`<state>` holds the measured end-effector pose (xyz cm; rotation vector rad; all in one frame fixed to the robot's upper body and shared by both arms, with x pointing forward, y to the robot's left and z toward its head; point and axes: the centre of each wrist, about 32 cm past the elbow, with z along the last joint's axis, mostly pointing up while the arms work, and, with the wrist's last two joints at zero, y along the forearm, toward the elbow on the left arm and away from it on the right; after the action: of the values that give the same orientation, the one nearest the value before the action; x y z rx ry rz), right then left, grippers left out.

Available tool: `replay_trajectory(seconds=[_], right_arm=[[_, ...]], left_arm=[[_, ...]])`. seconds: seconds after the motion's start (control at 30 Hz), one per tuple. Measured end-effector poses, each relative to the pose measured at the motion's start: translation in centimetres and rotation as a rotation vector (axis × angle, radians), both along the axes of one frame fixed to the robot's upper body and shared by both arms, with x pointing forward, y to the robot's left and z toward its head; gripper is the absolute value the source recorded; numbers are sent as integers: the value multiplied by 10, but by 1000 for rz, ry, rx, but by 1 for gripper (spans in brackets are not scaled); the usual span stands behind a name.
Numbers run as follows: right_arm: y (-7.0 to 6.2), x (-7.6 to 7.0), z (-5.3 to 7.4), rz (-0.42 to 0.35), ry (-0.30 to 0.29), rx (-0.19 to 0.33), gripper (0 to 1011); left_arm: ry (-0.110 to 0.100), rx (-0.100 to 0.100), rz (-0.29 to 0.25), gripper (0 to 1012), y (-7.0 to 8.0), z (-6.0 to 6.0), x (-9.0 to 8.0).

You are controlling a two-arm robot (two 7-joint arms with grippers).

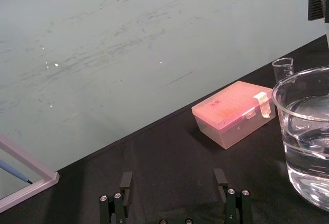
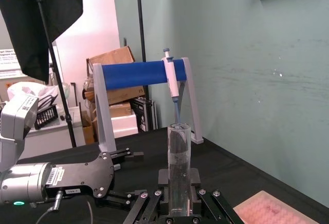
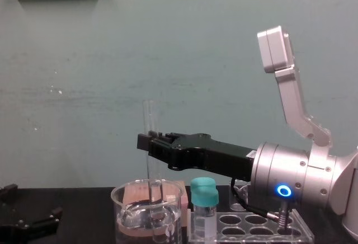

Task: Hold the test tube with one hand and immerse one end into the beaker, then return it to the test tube rack.

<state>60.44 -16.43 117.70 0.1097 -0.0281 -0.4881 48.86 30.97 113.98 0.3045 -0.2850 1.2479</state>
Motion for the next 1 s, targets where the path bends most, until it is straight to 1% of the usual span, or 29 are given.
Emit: replay_trajectory(seconds=[1.0], right_arm=[[0,0,2,1,-6,-1,227]], left_arm=[[0,0,0,1000,0,0,0]])
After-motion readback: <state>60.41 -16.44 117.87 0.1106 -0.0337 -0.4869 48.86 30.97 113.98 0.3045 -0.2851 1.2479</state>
